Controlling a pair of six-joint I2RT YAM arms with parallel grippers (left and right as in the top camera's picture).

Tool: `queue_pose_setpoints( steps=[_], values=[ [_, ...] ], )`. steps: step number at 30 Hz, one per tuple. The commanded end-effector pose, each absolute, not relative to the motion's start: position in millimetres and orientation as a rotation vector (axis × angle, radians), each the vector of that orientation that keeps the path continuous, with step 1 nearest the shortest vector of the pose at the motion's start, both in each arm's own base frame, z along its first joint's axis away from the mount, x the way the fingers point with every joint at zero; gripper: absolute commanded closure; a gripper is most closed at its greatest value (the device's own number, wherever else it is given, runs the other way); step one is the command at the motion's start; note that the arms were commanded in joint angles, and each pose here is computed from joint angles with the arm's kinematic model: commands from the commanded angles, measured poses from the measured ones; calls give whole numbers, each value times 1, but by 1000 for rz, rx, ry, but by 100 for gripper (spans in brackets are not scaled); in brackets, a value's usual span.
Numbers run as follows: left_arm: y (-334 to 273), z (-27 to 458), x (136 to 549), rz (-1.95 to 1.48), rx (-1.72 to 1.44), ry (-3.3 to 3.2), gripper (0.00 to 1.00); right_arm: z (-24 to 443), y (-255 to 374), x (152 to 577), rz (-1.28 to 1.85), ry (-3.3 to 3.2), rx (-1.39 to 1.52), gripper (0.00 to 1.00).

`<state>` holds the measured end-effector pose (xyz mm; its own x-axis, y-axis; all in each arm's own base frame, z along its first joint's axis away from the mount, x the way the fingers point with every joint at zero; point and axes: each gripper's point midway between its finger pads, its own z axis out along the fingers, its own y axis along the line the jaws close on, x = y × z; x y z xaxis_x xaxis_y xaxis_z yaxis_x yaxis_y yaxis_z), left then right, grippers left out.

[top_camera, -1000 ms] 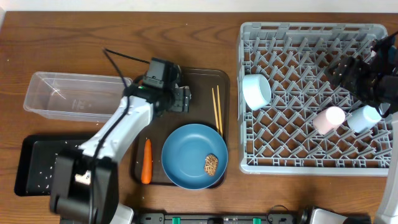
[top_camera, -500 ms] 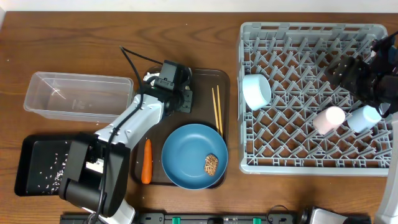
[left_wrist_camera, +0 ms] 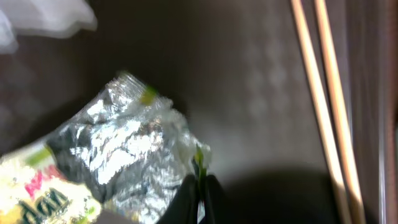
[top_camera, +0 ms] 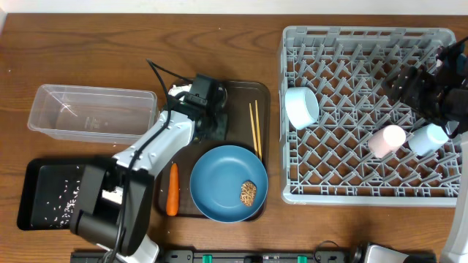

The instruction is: Sort waste into correct bins and load items into the dishwasher rack

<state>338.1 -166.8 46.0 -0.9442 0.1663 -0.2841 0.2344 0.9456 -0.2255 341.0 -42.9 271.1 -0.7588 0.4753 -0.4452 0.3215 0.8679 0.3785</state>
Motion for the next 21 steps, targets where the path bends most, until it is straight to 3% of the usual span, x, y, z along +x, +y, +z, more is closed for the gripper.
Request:
queue_pose_setpoints(
  steps=[1,5,9,14,21],
  values=[
    [-184,112,343,-481,330,2713,94,276,-47,339,363,2479,565,20],
    [-172,158,336,-443,313,2639,94,277,-47,341,362,2471,562,20],
    [-125,185,346,-167,210,2546,94,278,-47,343,362,2463,563,20],
    [-54,195,360,185,65,2494,94,278,-47,343,365,2461,568,20],
    [17,196,394,294,-120,2422,94,278,-47,343,369,2459,576,19]
  ],
)
